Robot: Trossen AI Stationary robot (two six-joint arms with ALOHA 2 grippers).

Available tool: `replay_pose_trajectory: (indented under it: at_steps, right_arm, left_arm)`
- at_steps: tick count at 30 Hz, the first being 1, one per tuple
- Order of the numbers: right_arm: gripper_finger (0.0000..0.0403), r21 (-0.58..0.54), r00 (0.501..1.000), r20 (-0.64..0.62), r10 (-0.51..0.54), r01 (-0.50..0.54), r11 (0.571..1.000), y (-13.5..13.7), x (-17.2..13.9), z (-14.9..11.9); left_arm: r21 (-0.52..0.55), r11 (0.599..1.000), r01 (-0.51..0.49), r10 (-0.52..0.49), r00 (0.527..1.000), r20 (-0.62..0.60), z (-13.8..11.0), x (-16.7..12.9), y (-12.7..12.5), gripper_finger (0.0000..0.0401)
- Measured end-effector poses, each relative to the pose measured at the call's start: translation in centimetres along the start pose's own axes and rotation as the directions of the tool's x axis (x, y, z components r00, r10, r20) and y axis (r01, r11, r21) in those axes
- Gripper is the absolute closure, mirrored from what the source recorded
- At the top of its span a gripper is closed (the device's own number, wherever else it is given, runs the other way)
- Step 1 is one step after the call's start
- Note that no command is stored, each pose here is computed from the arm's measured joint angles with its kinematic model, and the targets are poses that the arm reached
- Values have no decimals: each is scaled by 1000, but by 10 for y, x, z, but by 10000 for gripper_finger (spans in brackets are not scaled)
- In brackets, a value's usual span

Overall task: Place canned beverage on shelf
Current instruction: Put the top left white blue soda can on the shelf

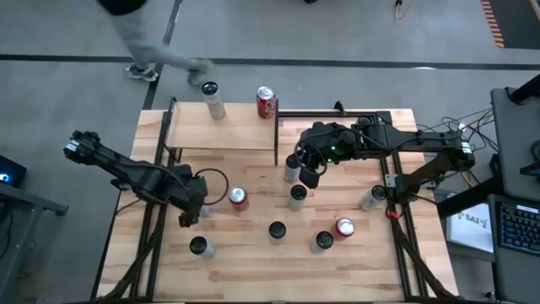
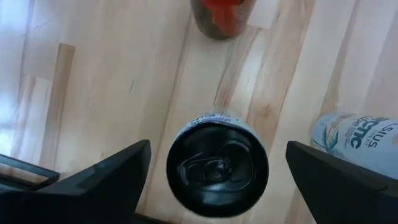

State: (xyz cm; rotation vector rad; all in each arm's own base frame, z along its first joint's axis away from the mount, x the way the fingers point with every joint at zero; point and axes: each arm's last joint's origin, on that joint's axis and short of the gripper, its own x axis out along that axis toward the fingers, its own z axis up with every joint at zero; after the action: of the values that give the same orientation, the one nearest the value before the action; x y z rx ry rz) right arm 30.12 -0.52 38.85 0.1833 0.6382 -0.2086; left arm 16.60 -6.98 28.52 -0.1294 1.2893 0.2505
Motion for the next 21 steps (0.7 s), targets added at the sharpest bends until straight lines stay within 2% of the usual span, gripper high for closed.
replay_pose_trajectory:
  at_steps: [11,14,19,21]
  right_arm:
    - [392,-1,1000,-15,-3,3,1000,0,3,-4]
    - [392,0,1000,-9,-2,2,1000,0,4,-3]
    - [392,-1,1000,-11,-3,3,1000,0,4,-4]
    - [392,-1,1000,-13,-3,3,1000,0,5,-4]
  left_arm:
    - [-7,1000,-6,6,999,-39,-8,26,-2,56]
    - [-1,1000,-10,10,999,-43,-9,28,-2,85]
    - [23,1000,-7,8,999,-41,-10,28,-2,160]
    - [33,999,-4,5,999,-38,-10,27,-1,161]
